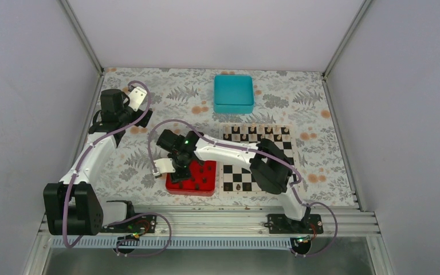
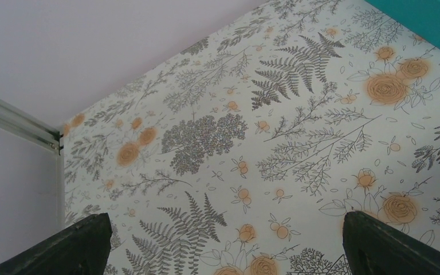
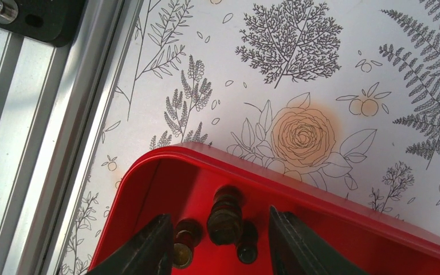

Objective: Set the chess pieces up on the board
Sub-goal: Pick up the chess piece from the storage box.

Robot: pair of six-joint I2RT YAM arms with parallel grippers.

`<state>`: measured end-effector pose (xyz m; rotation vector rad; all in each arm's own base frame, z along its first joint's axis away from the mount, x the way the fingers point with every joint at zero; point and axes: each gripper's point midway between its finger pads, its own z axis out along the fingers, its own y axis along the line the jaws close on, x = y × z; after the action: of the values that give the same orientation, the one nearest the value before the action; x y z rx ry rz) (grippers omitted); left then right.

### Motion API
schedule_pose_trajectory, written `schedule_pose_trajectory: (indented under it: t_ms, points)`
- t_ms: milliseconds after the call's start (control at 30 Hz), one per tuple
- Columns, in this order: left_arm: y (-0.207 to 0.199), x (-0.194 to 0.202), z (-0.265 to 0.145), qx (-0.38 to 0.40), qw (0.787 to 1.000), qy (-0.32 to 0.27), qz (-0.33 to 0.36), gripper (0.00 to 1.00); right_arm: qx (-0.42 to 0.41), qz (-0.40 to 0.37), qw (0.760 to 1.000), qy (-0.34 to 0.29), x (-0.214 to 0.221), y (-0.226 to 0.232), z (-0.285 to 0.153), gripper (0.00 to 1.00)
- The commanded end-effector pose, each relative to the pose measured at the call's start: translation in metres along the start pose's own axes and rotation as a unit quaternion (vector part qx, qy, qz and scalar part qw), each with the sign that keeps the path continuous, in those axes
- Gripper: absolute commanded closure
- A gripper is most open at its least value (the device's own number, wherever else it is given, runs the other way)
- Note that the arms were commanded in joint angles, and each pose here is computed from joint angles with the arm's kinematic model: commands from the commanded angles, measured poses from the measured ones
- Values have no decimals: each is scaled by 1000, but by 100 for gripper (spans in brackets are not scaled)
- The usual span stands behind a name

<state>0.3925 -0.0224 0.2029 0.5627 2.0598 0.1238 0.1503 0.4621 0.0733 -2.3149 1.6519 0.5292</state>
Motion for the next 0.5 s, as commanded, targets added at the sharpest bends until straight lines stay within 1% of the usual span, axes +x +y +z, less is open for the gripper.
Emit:
schedule_pose_trajectory:
  t_ms: [0, 167, 467]
  points:
    - [2, -8, -6, -2, 1000, -20, 4, 0, -5, 1, 1000, -9, -7, 3, 1, 57]
    - [1, -7, -6, -2, 1000, -20, 4, 0, -6, 2, 1000, -10, -5, 5, 4, 61]
    - [1, -4, -5, -2, 1000, -17, 5, 0, -8, 3, 1000, -1, 1, 6, 14, 64]
